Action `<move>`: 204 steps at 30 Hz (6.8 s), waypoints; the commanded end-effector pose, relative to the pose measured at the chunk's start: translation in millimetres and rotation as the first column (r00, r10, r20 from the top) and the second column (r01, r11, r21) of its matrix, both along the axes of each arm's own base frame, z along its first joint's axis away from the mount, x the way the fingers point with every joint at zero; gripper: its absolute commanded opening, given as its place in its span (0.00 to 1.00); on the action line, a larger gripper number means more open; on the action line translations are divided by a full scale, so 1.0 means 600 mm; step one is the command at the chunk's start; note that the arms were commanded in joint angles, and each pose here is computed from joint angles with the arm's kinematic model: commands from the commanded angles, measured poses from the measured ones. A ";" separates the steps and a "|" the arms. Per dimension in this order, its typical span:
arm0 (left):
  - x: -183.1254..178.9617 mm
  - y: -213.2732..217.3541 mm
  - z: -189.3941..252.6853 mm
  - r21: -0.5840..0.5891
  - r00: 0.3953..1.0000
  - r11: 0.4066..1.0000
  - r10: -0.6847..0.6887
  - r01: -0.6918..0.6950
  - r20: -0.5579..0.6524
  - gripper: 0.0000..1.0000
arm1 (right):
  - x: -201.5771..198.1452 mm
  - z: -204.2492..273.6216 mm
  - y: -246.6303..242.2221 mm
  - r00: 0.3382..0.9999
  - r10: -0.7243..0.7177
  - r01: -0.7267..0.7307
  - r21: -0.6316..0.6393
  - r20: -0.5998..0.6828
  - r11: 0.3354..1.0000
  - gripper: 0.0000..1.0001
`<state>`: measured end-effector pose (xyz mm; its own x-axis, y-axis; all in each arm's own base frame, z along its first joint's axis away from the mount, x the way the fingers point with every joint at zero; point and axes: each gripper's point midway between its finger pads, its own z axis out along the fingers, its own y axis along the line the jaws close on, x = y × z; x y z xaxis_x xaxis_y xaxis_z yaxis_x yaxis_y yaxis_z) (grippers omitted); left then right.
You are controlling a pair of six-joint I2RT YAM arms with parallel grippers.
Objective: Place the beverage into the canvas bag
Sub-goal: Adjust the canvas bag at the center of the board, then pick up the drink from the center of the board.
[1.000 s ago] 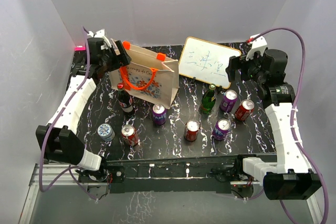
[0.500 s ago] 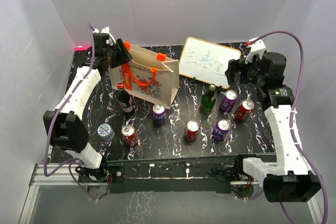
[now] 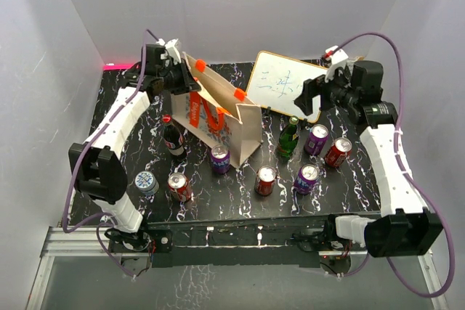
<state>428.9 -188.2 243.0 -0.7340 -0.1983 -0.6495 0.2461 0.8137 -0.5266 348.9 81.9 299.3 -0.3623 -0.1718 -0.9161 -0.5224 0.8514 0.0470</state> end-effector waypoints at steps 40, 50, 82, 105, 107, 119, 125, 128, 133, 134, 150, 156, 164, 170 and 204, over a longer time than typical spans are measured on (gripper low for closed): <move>-0.089 -0.092 -0.024 0.251 0.932 0.897 -0.353 0.363 -0.088 0.00 | 0.131 -0.038 0.118 0.983 -0.166 0.182 -0.268 0.084 0.946 0.10; -0.106 -0.049 -0.011 0.381 0.926 0.848 -0.370 0.370 -0.076 0.00 | 0.144 -0.046 0.070 0.963 -0.246 0.271 -0.352 0.113 0.896 0.10; -0.111 -0.090 -0.031 0.254 0.874 0.837 -0.471 0.486 -0.118 0.00 | 0.089 -0.034 0.131 0.999 0.036 -0.029 -0.321 0.016 0.947 0.64; -0.076 -0.102 -0.030 0.247 0.903 0.871 -0.426 0.425 -0.052 0.00 | -0.101 -0.012 0.056 0.972 0.235 -0.231 -0.226 -0.011 0.946 0.91; -0.079 -0.104 -0.027 0.239 0.902 0.871 -0.430 0.429 -0.051 0.00 | -0.130 -0.047 0.028 0.970 0.238 -0.242 -0.248 -0.047 0.938 0.91; -0.086 -0.105 -0.027 0.224 0.899 0.873 -0.436 0.434 -0.042 0.00 | -0.223 -0.189 -0.007 0.904 0.289 -0.380 -0.283 -0.314 0.881 0.97; -0.087 -0.103 -0.030 0.230 0.899 0.872 -0.436 0.433 -0.040 0.00 | -0.236 -0.252 -0.015 0.883 0.278 -0.418 -0.363 -0.379 0.833 0.98; -0.088 -0.101 -0.028 0.235 0.899 0.871 -0.436 0.431 -0.036 0.00 | -0.240 -0.278 -0.017 0.870 0.274 -0.438 -0.388 -0.410 0.811 0.98; -0.088 -0.099 -0.025 0.241 0.901 0.872 -0.432 0.426 -0.029 0.00 | -0.241 -0.311 -0.030 0.868 0.240 -0.435 -0.431 -0.436 0.790 0.97; -0.089 -0.099 -0.026 0.241 0.901 0.871 -0.434 0.427 -0.029 0.00 | -0.242 -0.315 -0.030 0.867 0.238 -0.435 -0.433 -0.437 0.790 0.96; -0.092 -0.091 -0.020 0.264 0.902 0.868 -0.432 0.420 -0.011 0.00 | -0.242 -0.323 -0.019 0.859 0.279 -0.461 -0.410 -0.430 0.787 0.85; -0.092 -0.090 -0.023 0.270 0.901 0.866 -0.434 0.422 -0.015 0.00 | -0.245 -0.329 -0.018 0.849 0.287 -0.476 -0.403 -0.444 0.782 0.84; -0.094 -0.089 -0.026 0.271 0.900 0.864 -0.436 0.425 -0.019 0.00 | -0.244 -0.336 -0.018 0.842 0.292 -0.486 -0.402 -0.455 0.776 0.79; -0.093 -0.089 -0.031 0.273 0.899 0.863 -0.436 0.425 -0.022 0.00 | -0.238 -0.325 -0.018 0.858 0.288 -0.467 -0.413 -0.424 0.782 0.50; -0.087 -0.159 -0.020 0.086 0.834 0.834 -0.550 0.545 0.049 0.00 | -0.071 0.212 0.149 0.865 0.438 -0.351 -0.330 0.244 0.876 0.08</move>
<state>380.1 -273.7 215.9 -0.6547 0.2948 -0.6960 0.6879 0.6140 -0.3870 273.7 143.3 376.7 -0.0736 -0.5748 -0.8150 -0.8081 0.5133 -0.2891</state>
